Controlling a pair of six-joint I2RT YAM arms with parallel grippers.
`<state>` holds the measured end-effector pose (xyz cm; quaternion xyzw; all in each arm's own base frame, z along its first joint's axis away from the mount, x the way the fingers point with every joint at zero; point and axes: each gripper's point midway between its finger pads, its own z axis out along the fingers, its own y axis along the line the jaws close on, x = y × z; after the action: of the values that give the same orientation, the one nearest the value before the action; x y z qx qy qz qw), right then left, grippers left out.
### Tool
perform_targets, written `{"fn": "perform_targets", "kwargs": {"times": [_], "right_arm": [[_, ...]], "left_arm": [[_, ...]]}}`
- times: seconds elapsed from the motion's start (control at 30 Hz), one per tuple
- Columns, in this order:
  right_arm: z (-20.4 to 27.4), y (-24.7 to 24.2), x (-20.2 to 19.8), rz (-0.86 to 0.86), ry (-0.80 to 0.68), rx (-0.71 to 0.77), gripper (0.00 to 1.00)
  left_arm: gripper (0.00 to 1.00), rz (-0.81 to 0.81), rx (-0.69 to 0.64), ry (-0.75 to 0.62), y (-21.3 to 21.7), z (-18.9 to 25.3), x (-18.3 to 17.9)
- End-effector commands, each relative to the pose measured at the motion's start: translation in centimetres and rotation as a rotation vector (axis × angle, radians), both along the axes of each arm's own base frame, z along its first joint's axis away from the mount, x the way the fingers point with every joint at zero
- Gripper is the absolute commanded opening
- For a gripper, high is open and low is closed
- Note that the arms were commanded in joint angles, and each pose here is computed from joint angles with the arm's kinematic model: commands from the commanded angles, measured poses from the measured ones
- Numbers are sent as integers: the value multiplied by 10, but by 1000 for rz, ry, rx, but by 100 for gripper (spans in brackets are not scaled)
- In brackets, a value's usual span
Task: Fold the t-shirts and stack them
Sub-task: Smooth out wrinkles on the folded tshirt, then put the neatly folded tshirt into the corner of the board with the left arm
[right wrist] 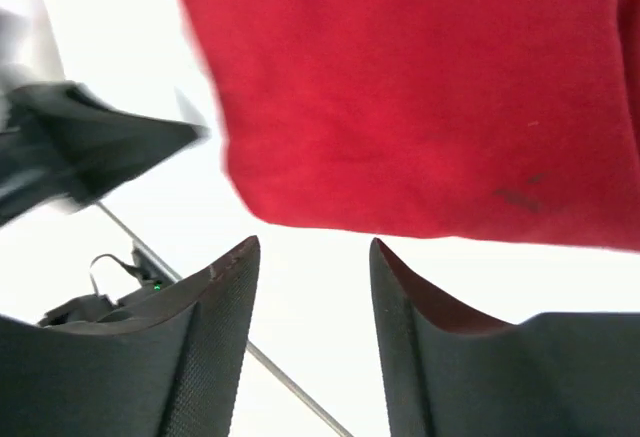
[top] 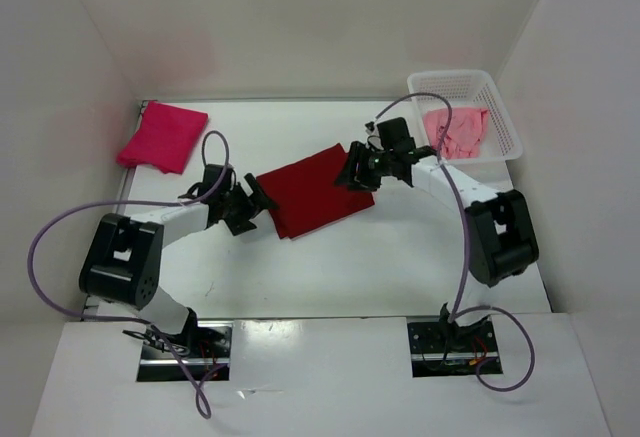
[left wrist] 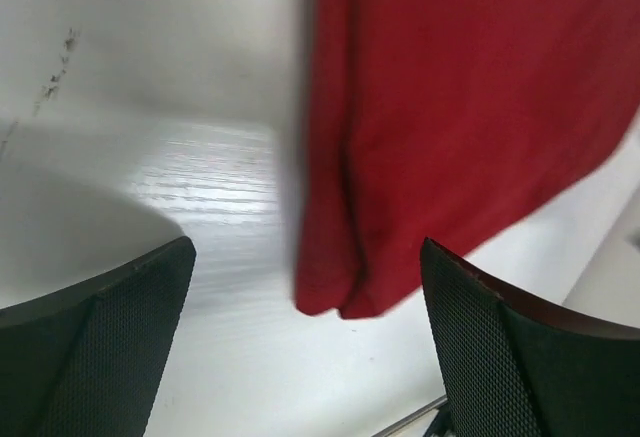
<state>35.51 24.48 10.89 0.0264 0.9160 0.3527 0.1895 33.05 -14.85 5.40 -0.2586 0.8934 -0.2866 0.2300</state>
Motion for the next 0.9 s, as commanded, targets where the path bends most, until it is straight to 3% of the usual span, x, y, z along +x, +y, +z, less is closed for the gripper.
{"fn": "perform_targets", "kwargs": {"times": [0.0, 0.2, 0.43, 0.47, 0.5, 0.67, 0.77, 0.87], "right_arm": [[64, 2, -2, 17, -145, 44, 56], [87, -17, -22, -37, -182, 82, 58], [98, -43, -35, -127, -197, 119, 58], [101, -46, -33, -138, -207, 121, 58], [100, -47, -36, -143, -199, 125, 58], [108, -52, -42, -166, -217, 146, 58], [116, -69, -41, -227, -204, 177, 58], [122, -81, -41, -254, -204, 206, 58]], "left_arm": [[100, -60, -40, -21, -12, -4, 9], [93, -67, -58, 41, -19, -32, 18], [79, -104, -133, 49, -60, -49, 38], [75, -98, -139, 46, -61, -49, 42], [57, -91, -143, 53, -63, -54, 46], [16, -54, -140, -36, -70, -38, 97], [4, -57, -135, -75, -74, -24, 115], [3, -92, -111, -175, -78, 16, 140]]}}
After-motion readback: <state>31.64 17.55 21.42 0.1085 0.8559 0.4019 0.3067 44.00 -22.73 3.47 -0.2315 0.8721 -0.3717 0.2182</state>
